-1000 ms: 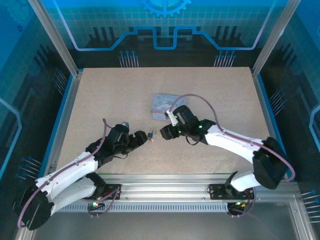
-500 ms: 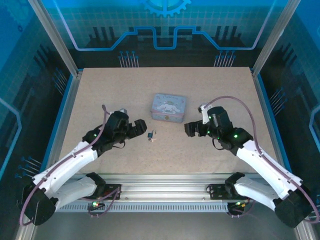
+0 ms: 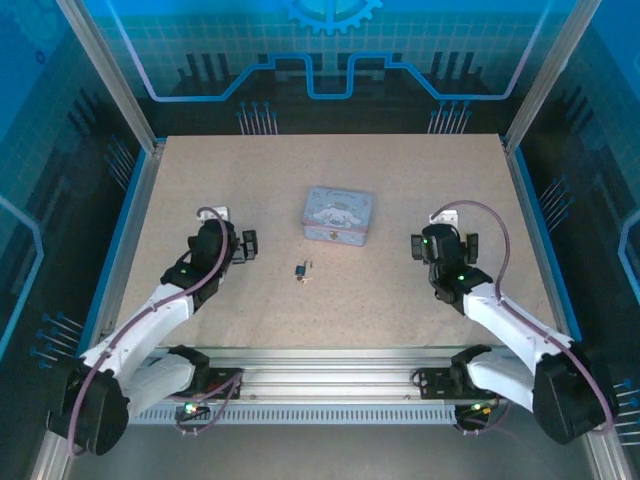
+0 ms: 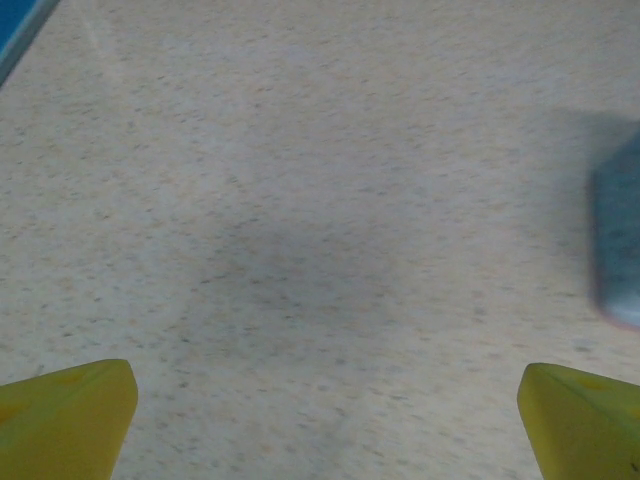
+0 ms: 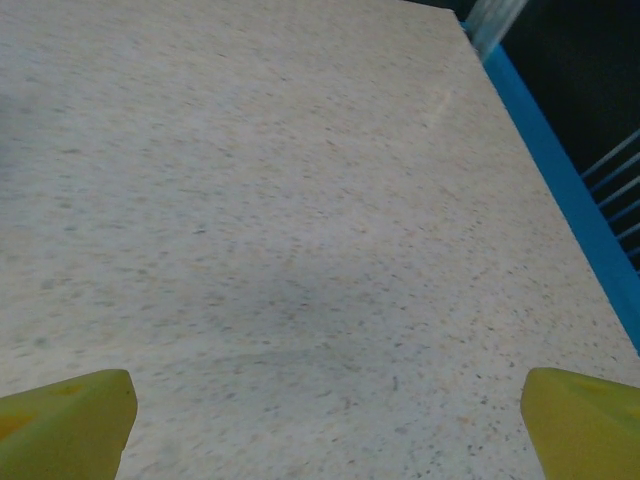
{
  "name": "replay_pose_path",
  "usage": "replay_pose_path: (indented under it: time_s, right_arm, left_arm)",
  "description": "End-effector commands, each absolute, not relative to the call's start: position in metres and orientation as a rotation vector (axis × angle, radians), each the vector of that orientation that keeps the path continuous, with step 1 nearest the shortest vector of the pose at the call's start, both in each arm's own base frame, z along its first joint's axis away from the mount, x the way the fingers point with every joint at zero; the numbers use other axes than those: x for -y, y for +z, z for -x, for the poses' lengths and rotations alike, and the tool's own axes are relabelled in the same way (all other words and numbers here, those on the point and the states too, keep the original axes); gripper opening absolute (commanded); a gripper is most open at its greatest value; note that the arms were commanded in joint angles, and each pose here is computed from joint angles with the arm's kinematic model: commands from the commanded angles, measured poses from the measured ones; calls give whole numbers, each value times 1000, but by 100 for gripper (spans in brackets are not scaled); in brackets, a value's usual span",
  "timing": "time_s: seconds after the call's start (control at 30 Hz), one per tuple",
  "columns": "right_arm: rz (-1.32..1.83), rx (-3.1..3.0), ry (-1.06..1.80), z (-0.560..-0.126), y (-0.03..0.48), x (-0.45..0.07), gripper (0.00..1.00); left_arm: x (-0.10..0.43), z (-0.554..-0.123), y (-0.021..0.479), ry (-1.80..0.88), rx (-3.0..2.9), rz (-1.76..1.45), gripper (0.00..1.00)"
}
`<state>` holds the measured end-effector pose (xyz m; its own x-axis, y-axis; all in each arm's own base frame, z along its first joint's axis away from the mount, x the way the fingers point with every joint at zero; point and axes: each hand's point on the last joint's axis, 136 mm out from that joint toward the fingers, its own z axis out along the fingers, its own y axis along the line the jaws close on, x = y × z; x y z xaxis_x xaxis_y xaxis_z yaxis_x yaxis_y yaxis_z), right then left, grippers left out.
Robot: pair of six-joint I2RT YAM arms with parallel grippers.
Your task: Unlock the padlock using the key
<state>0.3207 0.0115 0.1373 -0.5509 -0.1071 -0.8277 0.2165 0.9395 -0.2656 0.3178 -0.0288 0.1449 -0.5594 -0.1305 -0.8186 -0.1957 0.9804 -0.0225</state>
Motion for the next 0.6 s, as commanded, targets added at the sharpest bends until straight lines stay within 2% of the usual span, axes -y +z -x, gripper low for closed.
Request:
replay_pose_path:
  time_s: [0.0,0.23,0.43,0.57]
  right_arm:
    - [-159,-1962,-452,-340,156,3,100]
    - [-134,-1908,-415,-351,139,6,100]
    - [-54,-1875,-349,-362,133,-5,100]
    - [-17,-1873,-316,-373,132,-8,100]
  left_arm:
    - [0,-341,148,191,-2043,222,99]
    - [-9,-367,120,122,-1943,240,99]
    - [-2,-388,119,128,-1922,170,99]
    - [-3,-381,112,85,-1790,133,99]
